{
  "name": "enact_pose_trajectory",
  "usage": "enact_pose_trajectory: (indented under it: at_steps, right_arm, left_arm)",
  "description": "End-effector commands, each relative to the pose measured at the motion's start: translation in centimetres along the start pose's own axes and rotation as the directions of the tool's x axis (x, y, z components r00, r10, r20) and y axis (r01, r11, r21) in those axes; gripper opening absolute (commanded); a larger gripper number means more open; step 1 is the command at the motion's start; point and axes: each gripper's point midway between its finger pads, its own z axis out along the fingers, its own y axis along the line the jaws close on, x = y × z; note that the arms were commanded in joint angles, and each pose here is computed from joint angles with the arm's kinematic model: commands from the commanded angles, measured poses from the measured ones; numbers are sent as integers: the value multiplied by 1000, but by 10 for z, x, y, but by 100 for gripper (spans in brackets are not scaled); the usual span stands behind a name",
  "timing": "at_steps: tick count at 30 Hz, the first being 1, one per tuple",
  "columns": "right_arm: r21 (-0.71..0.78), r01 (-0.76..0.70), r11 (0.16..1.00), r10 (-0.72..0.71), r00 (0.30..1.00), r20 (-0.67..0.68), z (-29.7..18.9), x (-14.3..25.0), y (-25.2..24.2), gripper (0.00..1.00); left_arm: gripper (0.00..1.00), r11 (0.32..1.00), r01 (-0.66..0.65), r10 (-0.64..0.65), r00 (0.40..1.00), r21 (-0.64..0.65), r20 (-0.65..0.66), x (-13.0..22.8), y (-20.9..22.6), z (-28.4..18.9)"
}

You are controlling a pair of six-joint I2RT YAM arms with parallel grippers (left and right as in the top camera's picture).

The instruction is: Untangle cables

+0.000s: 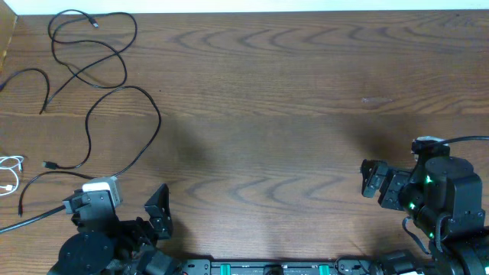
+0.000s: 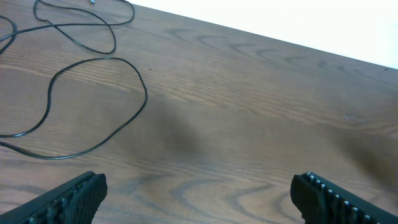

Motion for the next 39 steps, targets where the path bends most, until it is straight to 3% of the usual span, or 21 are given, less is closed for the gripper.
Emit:
enact_pose_trajectory:
  at_steps: [1,9,18,27,39]
  right_arm:
    - [19,-42,999,41,999,27,-4,-2,-8,99]
    - [89,-25,996,15,994,112,-5,-1,-33,99]
    - [43,82,996,-91,953,288,37,13,-41,99]
    - [-6,69,998,-61,906,419,53,17,-48,99]
    - [-54,101,993,-47,786,617,65,4,-47,99]
  left_arm:
    - [99,1000,-7,7,1000,-19,-7,3,3,3]
    - [99,1000,-7,7,1000,-20,-7,3,3,3]
    - [99,1000,-7,7,1000,-19,-7,3,3,3]
    - [99,1000,-7,7,1000,-20,-7,3,3,3]
    - [99,1000,-7,7,1000,-19,-7,3,3,3]
